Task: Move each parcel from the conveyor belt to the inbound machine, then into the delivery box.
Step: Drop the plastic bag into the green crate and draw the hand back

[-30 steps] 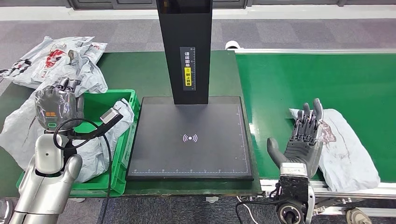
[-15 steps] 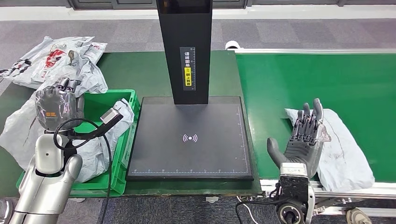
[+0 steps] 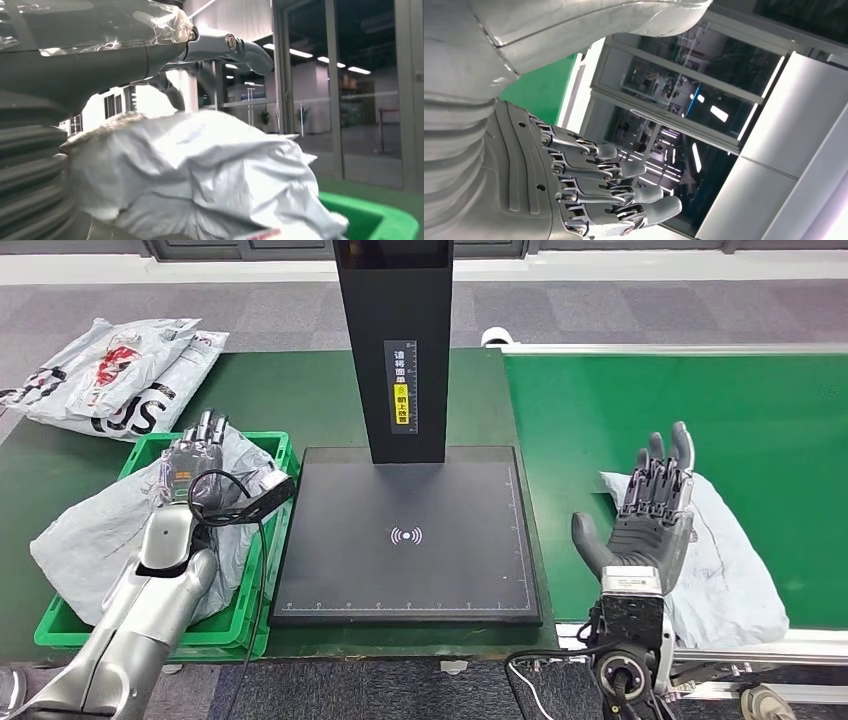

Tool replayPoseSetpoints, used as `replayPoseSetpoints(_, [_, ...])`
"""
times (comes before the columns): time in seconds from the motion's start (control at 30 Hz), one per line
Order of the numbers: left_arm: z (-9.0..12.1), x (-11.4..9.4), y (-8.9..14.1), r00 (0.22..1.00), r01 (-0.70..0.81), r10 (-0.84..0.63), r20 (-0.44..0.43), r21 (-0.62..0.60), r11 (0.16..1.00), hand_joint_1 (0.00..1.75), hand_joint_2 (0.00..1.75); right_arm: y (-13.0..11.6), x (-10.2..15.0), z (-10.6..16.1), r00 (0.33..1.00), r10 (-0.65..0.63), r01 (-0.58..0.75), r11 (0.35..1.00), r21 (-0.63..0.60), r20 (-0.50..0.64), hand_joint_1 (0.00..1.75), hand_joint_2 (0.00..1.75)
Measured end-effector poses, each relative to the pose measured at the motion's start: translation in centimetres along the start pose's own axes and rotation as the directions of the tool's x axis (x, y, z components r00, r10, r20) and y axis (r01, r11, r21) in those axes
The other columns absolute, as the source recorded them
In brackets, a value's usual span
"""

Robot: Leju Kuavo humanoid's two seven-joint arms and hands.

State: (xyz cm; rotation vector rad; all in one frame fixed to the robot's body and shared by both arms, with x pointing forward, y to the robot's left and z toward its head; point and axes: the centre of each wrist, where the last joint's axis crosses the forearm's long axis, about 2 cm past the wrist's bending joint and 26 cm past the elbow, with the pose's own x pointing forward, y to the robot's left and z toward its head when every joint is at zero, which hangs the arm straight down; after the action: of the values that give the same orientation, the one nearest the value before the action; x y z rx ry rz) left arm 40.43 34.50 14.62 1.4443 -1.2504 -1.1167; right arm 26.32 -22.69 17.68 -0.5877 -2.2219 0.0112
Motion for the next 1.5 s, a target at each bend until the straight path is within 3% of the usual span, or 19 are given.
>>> replayPoseSetpoints(0.23, [-0.1, 0.2, -0.6, 1.0, -0.014, 0.013, -0.006, -0.044, 0.999, 0.0, 1.75, 0.0, 0.0, 0.0, 1.0, 0.001, -0.001, 1.0, -0.002, 0.001, 0.0, 1.75])
replayPoseSetpoints(0.3, [0.0, 0.4, -0.7, 0.996, -0.084, 0.084, 0.007, -0.067, 0.994, 0.0, 1.75, 0.0, 0.0, 0.0, 1.0, 0.002, -0.002, 1.0, -0.002, 0.0, 0.0, 1.75])
replayPoseSetpoints(0.37, [0.0, 0.8, -0.7, 0.961, -0.268, 0.274, 0.042, -0.12, 0.956, 0.0, 1.75, 0.0, 0.0, 0.1, 1.0, 0.004, -0.004, 1.0, -0.006, -0.002, 0.0, 1.75])
replayPoseSetpoints(0.43, [0.0, 1.4, -0.6, 0.845, -0.516, 0.531, 0.058, -0.17, 0.84, 0.0, 1.75, -0.1, -0.1, 0.2, 1.0, 0.005, -0.005, 1.0, -0.011, -0.006, 0.0, 1.75])
replayPoseSetpoints(0.53, [0.1, 2.6, 0.7, 0.525, -0.829, 0.848, 0.075, -0.181, 0.529, 0.0, 1.75, -0.3, -0.2, 0.4, 1.0, 0.006, -0.006, 1.0, -0.016, -0.013, 0.0, 1.75])
replayPoseSetpoints(0.6, [0.3, 3.8, 2.0, 0.308, -0.932, 0.944, 0.121, -0.163, 0.325, 0.0, 1.75, -0.3, -0.3, 0.4, 1.0, 0.007, -0.008, 1.0, -0.02, -0.015, 0.0, 1.75])
replayPoseSetpoints(0.67, [0.6, 5.1, 3.6, 0.163, -0.97, 0.971, 0.176, -0.153, 0.19, 0.0, 1.75, -0.3, -0.4, 0.5, 1.0, 0.014, -0.015, 1.0, -0.023, -0.017, 0.0, 1.75])
replayPoseSetpoints(0.9, [1.2, 8.0, 7.6, -0.042, -0.98, 0.945, 0.323, -0.198, 0.024, 0.0, 1.75, -0.4, -0.9, 0.8, 0.994, 0.096, -0.097, 0.995, -0.008, -0.042, 0.0, 1.75])
replayPoseSetpoints(1.0, [1.9, 9.3, 8.4, -0.092, -0.975, 0.932, 0.351, -0.224, -0.011, 0.0, 1.75, -0.5, -1.3, 0.9, 0.988, 0.14, -0.141, 0.99, -0.002, -0.058, 0.0, 1.75])
replayPoseSetpoints(1.2, [2.7, 10.6, 9.2, -0.116, -0.965, 0.92, 0.374, -0.262, -0.015, 0.0, 1.75, -0.7, -2.0, 1.3, 0.97, 0.222, -0.22, 0.975, 0.031, -0.103, 0.0, 1.75])
replayPoseSetpoints(1.27, [3.3, 11.4, 9.1, -0.116, -0.957, 0.923, 0.367, -0.289, -0.006, 0.0, 1.75, -1.0, -2.7, 1.9, 0.911, 0.377, -0.366, 0.926, 0.092, -0.171, 0.0, 1.75])
replayPoseSetpoints(1.37, [4.5, 12.9, 8.6, -0.131, -0.945, 0.929, 0.347, -0.327, -0.011, 0.0, 1.75, -2.0, -4.7, 3.7, 0.767, 0.592, -0.564, 0.806, 0.18, -0.247, 0.0, 1.75])
replayPoseSetpoints(1.5, [5.2, 13.8, 8.5, -0.148, -0.937, 0.931, 0.334, -0.348, -0.025, 0.0, 1.75, -3.7, -6.7, 5.4, 0.644, 0.696, -0.649, 0.717, 0.255, -0.318, 0.0, 1.75])
